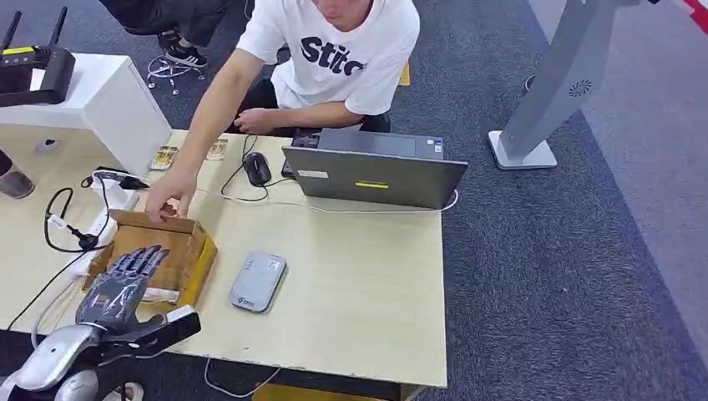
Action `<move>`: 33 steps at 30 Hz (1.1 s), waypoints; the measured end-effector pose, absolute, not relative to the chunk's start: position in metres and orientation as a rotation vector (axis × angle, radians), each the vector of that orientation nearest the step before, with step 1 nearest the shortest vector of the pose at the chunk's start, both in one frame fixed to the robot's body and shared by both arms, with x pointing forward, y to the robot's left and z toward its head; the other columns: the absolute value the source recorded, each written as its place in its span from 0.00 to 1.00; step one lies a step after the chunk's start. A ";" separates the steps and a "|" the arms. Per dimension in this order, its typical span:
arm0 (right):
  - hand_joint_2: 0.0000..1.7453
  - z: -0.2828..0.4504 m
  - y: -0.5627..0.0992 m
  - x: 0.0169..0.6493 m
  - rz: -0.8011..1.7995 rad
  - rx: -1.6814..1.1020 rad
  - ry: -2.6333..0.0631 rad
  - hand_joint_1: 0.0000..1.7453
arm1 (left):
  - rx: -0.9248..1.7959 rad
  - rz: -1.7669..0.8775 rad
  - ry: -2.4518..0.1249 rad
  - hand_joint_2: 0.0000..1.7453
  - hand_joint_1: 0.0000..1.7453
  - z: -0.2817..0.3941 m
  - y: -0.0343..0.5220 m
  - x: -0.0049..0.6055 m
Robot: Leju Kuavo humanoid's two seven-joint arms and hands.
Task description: Pass the card to the sensor for recognition and then transmit it.
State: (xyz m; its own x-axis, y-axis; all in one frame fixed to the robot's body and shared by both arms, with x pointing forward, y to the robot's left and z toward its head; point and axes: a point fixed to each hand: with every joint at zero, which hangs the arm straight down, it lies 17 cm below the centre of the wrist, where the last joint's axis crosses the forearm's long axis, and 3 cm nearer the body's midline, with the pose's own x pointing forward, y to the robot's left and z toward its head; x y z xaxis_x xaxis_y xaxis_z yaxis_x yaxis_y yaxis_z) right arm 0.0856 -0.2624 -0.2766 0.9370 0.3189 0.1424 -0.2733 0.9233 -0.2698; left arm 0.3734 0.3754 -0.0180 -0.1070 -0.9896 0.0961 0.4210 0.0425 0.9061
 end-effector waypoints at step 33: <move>1.00 -0.276 -0.261 0.088 0.358 -0.252 -0.192 0.00 | 0.870 -1.465 -0.997 1.00 0.01 -0.016 0.380 0.394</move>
State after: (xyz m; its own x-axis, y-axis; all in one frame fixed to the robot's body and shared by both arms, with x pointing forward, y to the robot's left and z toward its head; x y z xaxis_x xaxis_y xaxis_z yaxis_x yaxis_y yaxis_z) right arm 0.0877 -0.2610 -0.2764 0.9189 0.3685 0.1407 -0.3210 0.9059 -0.2762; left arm 0.3940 0.3796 -0.0164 -0.1225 -0.9924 0.0088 0.3723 -0.0377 0.9274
